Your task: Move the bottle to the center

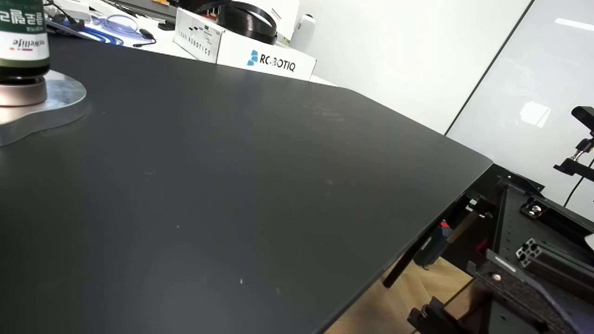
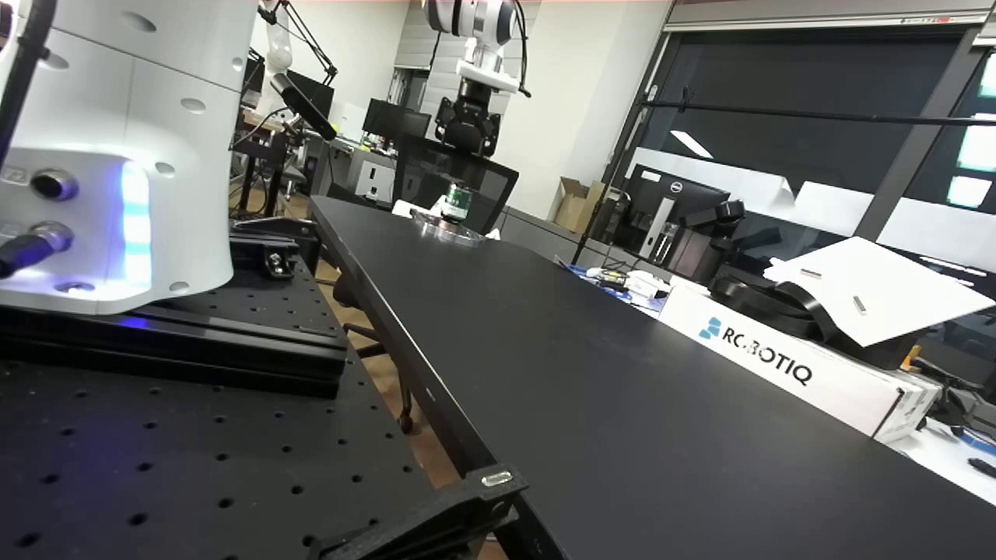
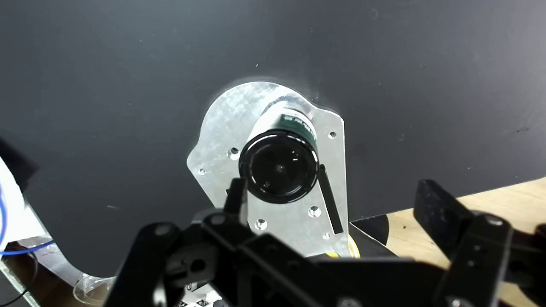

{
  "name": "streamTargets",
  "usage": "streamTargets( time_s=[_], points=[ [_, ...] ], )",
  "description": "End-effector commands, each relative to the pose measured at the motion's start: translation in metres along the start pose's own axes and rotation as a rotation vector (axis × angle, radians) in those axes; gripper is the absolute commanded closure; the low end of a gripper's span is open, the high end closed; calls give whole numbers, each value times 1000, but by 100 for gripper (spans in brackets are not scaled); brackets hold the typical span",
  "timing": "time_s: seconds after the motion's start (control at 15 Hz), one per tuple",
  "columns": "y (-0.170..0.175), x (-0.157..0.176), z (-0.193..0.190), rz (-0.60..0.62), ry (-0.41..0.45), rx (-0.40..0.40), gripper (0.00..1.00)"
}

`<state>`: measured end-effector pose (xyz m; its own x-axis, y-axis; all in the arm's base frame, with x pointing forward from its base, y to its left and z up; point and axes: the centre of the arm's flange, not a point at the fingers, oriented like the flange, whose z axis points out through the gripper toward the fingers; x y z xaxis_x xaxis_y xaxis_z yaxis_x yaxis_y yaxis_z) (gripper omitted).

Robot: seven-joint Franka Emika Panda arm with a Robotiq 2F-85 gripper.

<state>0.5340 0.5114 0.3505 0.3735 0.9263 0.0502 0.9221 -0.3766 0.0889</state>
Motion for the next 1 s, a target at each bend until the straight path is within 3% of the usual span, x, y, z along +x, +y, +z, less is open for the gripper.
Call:
streamTargets(
  time_s=[0.0,0.93],
  points=[
    [2,0,1,-5,-1,-30,0],
    [1,-1,4,11,-28,-23,0]
  ],
)
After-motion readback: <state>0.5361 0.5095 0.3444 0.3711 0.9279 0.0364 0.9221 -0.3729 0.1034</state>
